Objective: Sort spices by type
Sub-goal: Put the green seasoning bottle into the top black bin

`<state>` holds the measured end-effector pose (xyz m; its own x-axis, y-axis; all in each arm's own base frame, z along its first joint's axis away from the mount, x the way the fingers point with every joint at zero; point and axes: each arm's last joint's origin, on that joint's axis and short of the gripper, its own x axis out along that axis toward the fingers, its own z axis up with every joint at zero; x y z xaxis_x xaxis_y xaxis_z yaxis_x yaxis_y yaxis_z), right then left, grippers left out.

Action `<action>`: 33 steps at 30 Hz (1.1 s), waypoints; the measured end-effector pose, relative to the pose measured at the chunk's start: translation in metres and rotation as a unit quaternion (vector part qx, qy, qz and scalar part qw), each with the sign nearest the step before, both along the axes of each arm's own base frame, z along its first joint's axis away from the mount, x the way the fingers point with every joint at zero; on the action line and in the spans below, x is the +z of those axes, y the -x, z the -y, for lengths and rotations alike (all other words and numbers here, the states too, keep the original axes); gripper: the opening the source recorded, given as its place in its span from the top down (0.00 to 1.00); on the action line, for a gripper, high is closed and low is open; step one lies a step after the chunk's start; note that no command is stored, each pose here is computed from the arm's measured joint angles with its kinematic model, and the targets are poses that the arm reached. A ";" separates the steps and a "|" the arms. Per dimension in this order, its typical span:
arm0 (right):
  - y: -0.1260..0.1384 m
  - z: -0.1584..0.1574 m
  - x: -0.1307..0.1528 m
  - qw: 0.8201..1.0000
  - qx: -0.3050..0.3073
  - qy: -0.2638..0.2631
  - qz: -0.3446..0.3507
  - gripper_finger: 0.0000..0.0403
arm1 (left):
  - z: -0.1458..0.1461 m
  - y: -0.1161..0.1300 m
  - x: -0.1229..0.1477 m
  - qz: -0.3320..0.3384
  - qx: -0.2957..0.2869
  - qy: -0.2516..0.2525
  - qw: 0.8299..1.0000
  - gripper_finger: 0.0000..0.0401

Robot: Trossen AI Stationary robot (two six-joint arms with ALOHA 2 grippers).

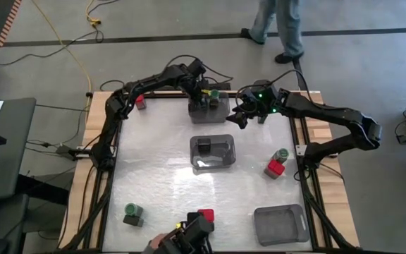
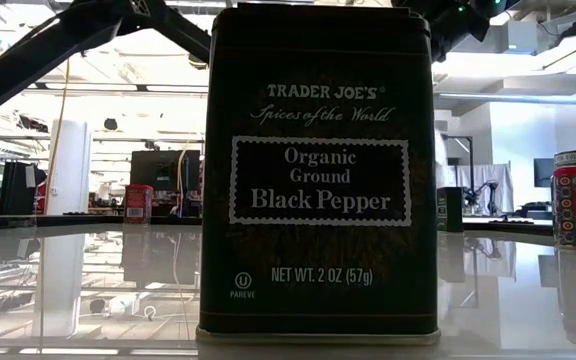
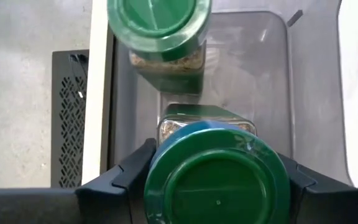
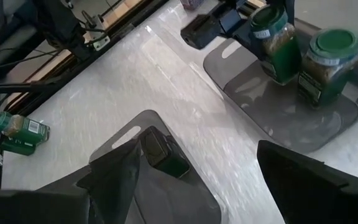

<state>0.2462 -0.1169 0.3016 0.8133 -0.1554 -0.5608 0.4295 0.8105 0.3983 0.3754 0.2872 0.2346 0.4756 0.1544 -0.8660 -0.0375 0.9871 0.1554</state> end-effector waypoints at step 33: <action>0.001 -0.001 -0.002 1.000 -0.002 -0.009 -0.009 0.14 | -0.001 -0.002 -0.006 0.009 0.002 -0.014 1.000 0.42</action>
